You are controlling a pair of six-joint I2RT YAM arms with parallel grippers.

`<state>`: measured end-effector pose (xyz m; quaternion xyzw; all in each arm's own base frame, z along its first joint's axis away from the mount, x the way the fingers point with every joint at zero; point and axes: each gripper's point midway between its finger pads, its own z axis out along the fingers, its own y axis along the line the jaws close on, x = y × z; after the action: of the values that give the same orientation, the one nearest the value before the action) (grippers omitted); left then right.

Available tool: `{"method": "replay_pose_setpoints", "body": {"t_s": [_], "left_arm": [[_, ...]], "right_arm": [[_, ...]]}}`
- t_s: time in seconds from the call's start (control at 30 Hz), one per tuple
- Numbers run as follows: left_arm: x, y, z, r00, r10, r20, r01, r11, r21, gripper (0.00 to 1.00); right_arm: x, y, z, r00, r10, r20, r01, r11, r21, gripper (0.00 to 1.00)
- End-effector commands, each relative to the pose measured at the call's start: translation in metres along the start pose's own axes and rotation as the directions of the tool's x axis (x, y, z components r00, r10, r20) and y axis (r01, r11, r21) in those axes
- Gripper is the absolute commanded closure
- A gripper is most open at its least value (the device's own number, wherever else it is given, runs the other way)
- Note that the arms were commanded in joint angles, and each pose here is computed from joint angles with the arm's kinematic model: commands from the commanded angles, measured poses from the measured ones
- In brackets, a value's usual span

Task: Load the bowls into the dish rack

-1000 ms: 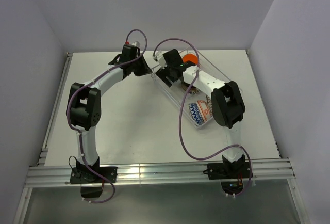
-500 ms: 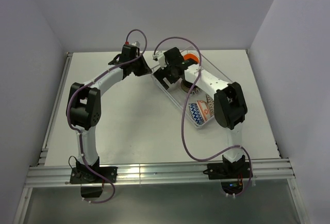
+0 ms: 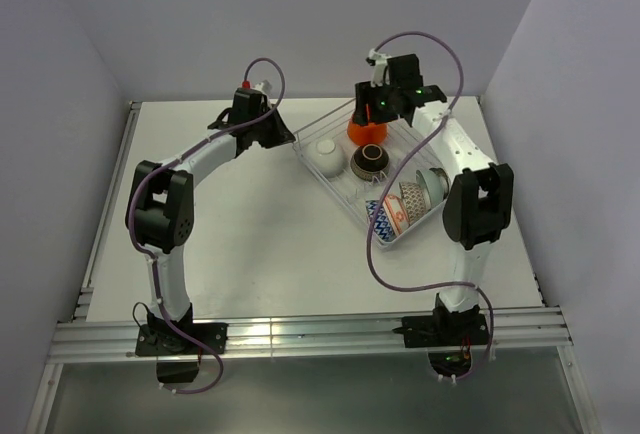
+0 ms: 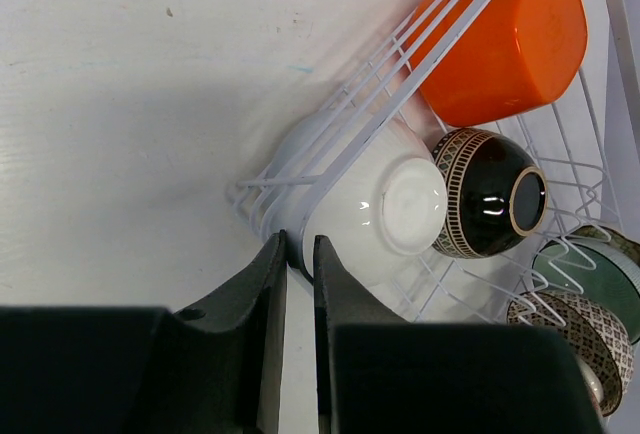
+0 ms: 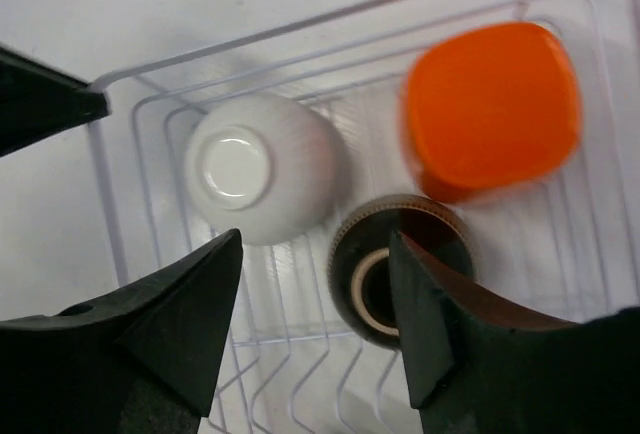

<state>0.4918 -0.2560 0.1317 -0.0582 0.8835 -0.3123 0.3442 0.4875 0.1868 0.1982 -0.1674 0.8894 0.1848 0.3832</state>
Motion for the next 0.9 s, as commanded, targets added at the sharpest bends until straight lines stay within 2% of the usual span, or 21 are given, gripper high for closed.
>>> {"method": "replay_pose_setpoints", "body": {"t_s": [0.0,0.13,0.2,0.23,0.4,0.47,0.5,0.6,0.67,0.73,0.77,0.8,0.87], "left_arm": [[-0.002,-0.001,-0.013,0.997,0.072,-0.008,-0.072,0.997,0.01,0.96],[-0.003,-0.008,-0.015,0.995,0.099,-0.004,-0.099,0.994,0.042,0.91],[-0.01,-0.018,-0.02,0.992,0.125,0.025,-0.127,0.988,0.084,0.86],[-0.012,-0.022,-0.025,0.99,0.133,0.04,-0.136,0.985,0.102,0.8],[-0.023,-0.055,-0.048,0.977,0.192,0.092,-0.209,0.95,0.233,0.61],[-0.029,-0.066,-0.062,0.968,0.215,0.128,-0.243,0.933,0.265,0.51],[-0.031,-0.07,-0.067,0.964,0.223,0.143,-0.255,0.927,0.274,0.42],[-0.037,-0.08,-0.084,0.952,0.246,0.18,-0.29,0.913,0.288,0.32],[-0.039,-0.085,-0.095,0.946,0.266,0.188,-0.313,0.903,0.295,0.29],[-0.042,-0.089,-0.109,0.944,0.27,0.19,-0.317,0.9,0.299,0.2],[-0.044,-0.088,-0.113,0.945,0.266,0.192,-0.314,0.903,0.295,0.14],[-0.049,-0.085,-0.119,0.944,0.262,0.199,-0.311,0.906,0.287,0.04],[-0.053,-0.084,-0.133,0.944,0.267,0.194,-0.315,0.903,0.292,0.01]], "right_arm": [[-0.013,-0.016,-0.032,0.996,0.065,0.065,-0.069,0.996,0.065,0.38],[0.009,-0.03,-0.035,0.998,0.054,0.019,-0.056,0.992,0.111,0.44],[0.004,-0.03,-0.042,0.997,0.048,0.057,-0.054,0.993,0.104,0.46],[0.008,-0.027,-0.043,0.997,0.055,0.054,-0.06,0.995,0.085,0.49],[-0.007,-0.024,-0.064,0.988,0.093,0.12,-0.095,0.995,0.013,0.48],[-0.014,-0.021,-0.075,0.982,0.112,0.153,-0.108,0.994,-0.03,0.47],[-0.016,-0.025,-0.08,0.979,0.119,0.166,-0.116,0.993,-0.031,0.47],[-0.023,-0.026,-0.095,0.972,0.13,0.196,-0.123,0.991,-0.051,0.46],[-0.026,-0.027,-0.105,0.968,0.134,0.211,-0.124,0.991,-0.059,0.45],[-0.03,-0.026,-0.122,0.962,0.122,0.243,-0.11,0.992,-0.061,0.43],[-0.031,-0.025,-0.13,0.96,0.111,0.257,-0.099,0.993,-0.06,0.43],[-0.03,-0.022,-0.14,0.957,0.1,0.272,-0.088,0.995,-0.056,0.42],[-0.028,-0.02,-0.153,0.955,0.076,0.287,-0.067,0.997,-0.044,0.42]]}}
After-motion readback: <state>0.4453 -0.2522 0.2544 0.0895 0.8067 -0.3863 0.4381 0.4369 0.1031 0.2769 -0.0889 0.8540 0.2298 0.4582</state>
